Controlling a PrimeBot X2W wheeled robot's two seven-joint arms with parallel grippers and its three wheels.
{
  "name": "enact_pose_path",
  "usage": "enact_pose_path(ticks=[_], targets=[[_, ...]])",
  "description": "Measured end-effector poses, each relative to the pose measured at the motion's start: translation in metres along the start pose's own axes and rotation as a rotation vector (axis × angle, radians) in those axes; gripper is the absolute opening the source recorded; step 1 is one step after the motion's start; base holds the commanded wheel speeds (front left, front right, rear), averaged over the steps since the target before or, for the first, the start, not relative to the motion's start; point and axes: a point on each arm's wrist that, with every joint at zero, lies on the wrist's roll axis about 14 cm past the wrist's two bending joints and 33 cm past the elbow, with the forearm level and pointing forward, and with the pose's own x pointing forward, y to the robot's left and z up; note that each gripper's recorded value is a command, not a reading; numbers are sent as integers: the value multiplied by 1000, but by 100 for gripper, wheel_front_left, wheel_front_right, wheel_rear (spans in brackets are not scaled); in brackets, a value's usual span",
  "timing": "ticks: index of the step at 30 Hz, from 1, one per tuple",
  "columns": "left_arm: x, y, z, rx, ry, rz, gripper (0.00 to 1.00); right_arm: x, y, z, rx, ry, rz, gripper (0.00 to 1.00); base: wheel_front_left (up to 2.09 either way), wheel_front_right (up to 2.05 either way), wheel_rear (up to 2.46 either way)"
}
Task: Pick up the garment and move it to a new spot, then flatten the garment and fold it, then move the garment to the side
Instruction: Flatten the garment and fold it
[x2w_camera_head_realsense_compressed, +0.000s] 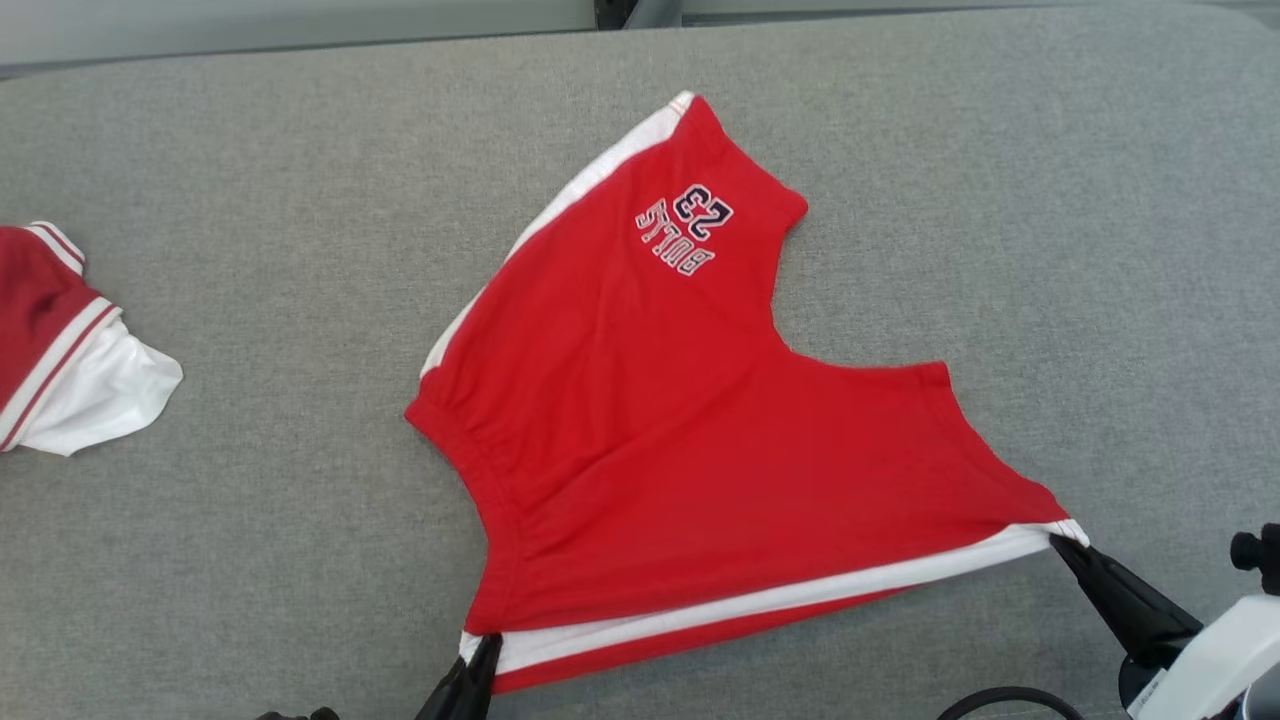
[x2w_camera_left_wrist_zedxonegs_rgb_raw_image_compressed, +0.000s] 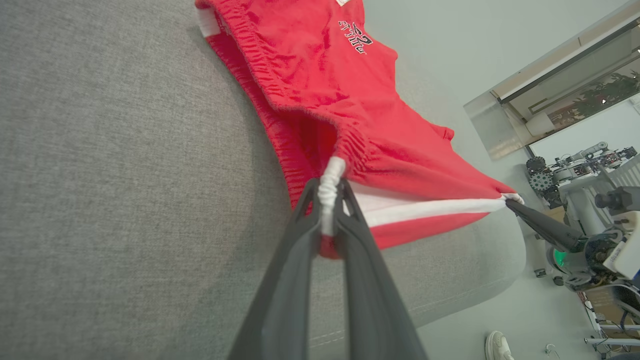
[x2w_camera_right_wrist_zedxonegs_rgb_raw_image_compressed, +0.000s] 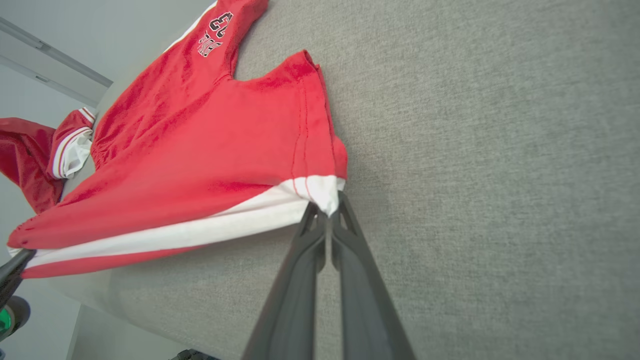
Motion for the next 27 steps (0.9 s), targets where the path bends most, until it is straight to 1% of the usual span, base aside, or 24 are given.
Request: enact_pose_path(ticks=[3, 6, 9, 11, 13, 16, 17, 18, 21, 23, 27], targets=[[-6, -11, 9, -2, -40, -18, 0, -7, 14, 16, -15, -45, 34, 0, 0, 0, 0], [-2, -13, 18, 19, -52, -25, 0, 9, 32, 35, -35, -82, 83, 0, 0, 0, 0], [22, -15, 48, 15, -106, -35, 0, 38, 53, 65, -56, -135, 135, 0, 0, 0, 0], [39, -11, 74, 45, -158, -28, 0, 64, 72, 92, -89, -176, 179, 0, 0, 0, 0], [56, -12, 93, 36, -187, -35, 0, 91, 89, 113, -111, -202, 209, 0, 0, 0, 0], [81, -5, 106, 26, -194, -20, 0, 129, 94, 132, -149, -195, 202, 0, 0, 0, 0], [89, -2, 108, 14, -188, -14, 0, 141, 94, 135, -151, -184, 198, 0, 0, 0, 0], [89, -2, 108, 14, -188, -14, 0, 141, 94, 135, -151, -184, 198, 0, 0, 0, 0], [113, 7, 102, 1, -142, 2, 0, 180, 92, 143, -179, -152, 179, 0, 0, 0, 0], [124, 19, 98, 7, -125, 37, 0, 205, 89, 137, -183, -116, 167, 0, 0, 0, 0], [129, 49, 97, 9, -125, 138, 0, 249, 105, 118, -193, -43, 195, 0, 0, 0, 0]])
